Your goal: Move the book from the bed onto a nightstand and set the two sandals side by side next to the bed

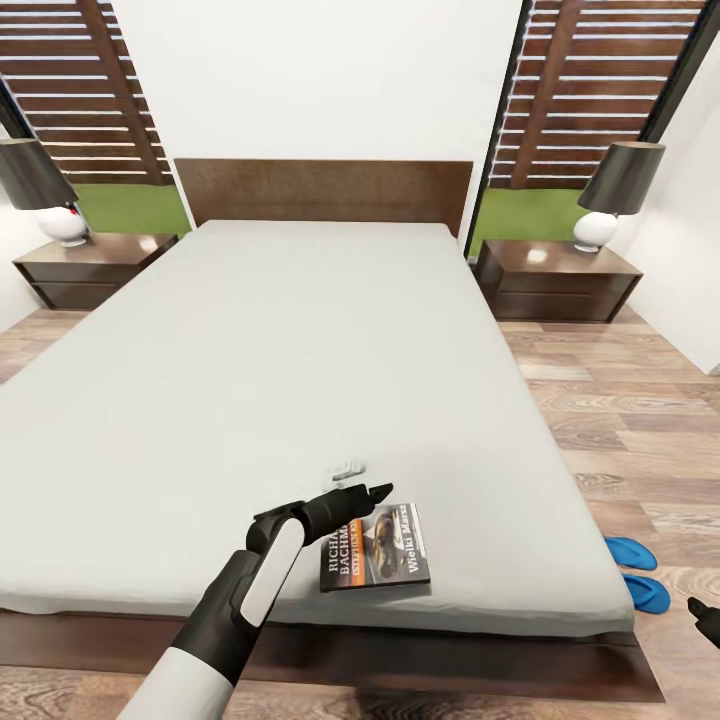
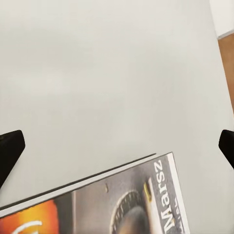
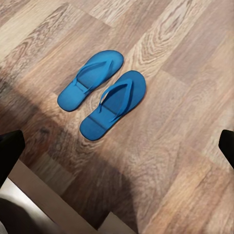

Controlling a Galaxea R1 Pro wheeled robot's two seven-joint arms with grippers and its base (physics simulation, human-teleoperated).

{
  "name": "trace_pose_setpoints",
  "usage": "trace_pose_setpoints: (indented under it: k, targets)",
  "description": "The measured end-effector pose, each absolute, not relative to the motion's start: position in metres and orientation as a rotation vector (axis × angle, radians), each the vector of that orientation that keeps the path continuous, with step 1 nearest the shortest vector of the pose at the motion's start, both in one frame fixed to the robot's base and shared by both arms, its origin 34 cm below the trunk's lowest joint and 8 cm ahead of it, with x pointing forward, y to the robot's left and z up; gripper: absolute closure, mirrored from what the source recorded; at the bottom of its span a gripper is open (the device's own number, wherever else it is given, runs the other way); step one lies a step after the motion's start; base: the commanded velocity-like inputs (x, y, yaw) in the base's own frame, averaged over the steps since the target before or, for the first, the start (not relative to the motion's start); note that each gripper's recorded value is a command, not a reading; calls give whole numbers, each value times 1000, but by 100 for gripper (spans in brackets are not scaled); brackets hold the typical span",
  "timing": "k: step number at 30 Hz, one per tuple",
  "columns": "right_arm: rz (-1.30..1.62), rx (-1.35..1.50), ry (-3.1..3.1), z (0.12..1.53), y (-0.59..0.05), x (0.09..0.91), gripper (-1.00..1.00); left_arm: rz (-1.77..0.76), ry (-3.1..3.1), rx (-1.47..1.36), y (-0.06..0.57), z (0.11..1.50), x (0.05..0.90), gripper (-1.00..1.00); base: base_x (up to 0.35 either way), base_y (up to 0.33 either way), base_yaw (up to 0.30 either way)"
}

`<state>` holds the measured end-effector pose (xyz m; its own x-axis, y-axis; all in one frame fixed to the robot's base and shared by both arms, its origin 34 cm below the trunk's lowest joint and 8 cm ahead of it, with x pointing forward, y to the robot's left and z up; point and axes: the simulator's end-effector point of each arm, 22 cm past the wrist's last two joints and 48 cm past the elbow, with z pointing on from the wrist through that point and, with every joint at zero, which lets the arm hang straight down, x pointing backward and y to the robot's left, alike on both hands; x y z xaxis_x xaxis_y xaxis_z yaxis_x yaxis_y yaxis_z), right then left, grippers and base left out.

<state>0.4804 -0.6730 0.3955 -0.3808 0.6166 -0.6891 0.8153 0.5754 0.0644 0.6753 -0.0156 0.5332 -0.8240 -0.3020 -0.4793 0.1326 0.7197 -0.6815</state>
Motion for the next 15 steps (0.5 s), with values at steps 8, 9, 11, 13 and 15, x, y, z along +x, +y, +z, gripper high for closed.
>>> trace_pose_setpoints:
  k: [8, 9, 11, 13, 15]
  targets:
    - [-376, 1137, 2126, 395, -673, 480, -100, -988, 2345, -128, -16, 533, 675, -100, -105, 0, 0]
    - [-376, 1137, 2126, 395, -673, 480, -100, -988, 2345, -128, -16, 533, 675, -100, -36, 0, 0]
    - [-375, 1137, 2126, 395, -673, 480, -100, -980, 2348, -124, -15, 532, 675, -100, -23, 0, 0]
    - [-375, 1137, 2126, 395, -672, 480, -100, -980, 2348, -124, -15, 532, 675, -100, -12, 0, 0]
    - [-374, 1138, 2127, 395, -672, 480, -100, -980, 2348, -124, -15, 532, 675, -100, -5, 0, 0]
